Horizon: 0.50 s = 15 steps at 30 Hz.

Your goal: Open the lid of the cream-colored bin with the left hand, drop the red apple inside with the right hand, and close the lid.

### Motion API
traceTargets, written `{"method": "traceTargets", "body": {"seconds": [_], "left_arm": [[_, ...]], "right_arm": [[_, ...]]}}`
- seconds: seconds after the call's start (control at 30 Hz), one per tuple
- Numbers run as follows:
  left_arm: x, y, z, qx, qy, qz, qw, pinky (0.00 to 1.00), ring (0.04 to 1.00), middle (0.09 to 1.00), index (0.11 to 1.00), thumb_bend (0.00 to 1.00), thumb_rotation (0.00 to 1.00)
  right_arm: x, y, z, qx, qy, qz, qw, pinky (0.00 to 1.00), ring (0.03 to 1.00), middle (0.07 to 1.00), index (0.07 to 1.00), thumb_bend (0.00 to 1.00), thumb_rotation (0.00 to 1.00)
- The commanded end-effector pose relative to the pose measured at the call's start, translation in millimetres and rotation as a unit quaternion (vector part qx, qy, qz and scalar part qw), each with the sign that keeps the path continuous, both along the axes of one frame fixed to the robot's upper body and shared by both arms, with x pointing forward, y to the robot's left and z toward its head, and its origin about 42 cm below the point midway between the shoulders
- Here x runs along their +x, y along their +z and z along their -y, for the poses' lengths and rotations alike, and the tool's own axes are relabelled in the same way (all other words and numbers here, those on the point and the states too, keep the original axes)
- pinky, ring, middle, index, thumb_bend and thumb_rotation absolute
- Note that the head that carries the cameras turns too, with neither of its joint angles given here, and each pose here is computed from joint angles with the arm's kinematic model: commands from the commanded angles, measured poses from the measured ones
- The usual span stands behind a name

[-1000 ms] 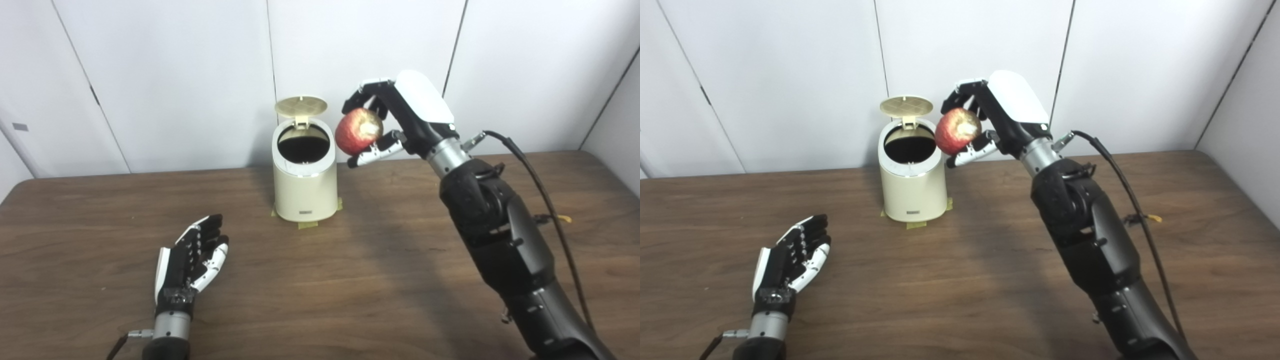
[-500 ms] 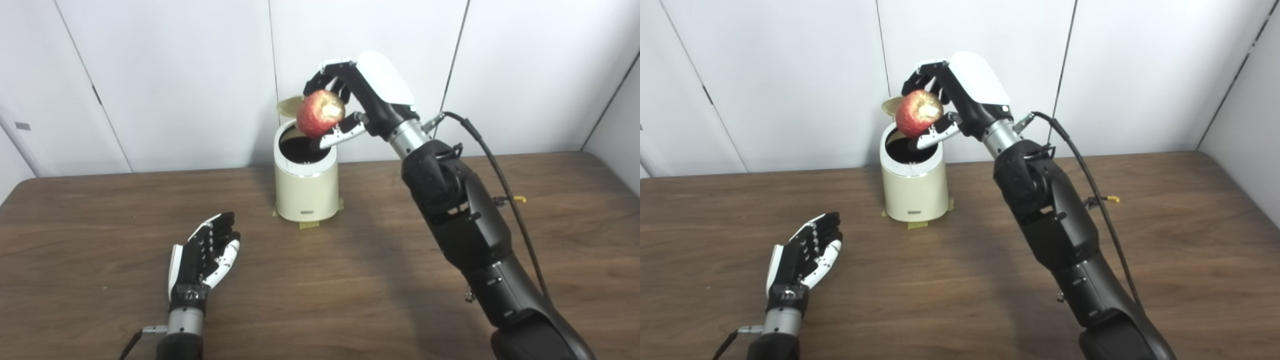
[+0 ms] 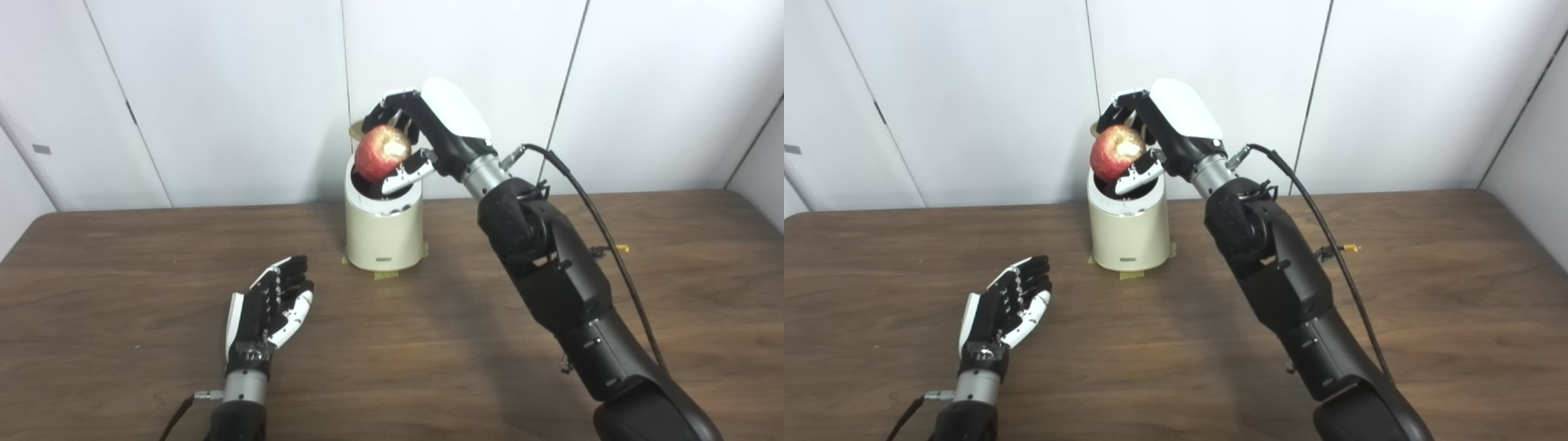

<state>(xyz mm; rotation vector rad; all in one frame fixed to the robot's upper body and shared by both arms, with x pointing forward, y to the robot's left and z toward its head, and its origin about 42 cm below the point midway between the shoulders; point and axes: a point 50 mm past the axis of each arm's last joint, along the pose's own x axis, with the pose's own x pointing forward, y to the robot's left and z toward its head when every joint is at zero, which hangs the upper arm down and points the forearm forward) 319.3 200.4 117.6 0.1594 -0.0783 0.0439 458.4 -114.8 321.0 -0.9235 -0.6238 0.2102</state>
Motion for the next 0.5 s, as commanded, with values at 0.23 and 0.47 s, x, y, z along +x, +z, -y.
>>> {"method": "traceTargets", "body": {"seconds": [0.23,0.47], "left_arm": [[-4.1,-3.0,7.6,0.001,-0.001,0.009,1.000,0.76,0.786,0.786,0.767,0.33,0.24],[-6.0,-1.5,7.7,0.000,0.000,0.011,1.000,0.75,0.782,0.788,0.767,0.34,0.24]], "right_arm": [[8.9,27.8,-8.9,0.011,-0.003,0.047,0.999,0.33,0.404,0.504,0.522,0.50,0.00],[19.4,20.0,-6.8,0.008,-0.014,0.043,0.999,0.34,0.399,0.504,0.522,0.50,0.00]]}}
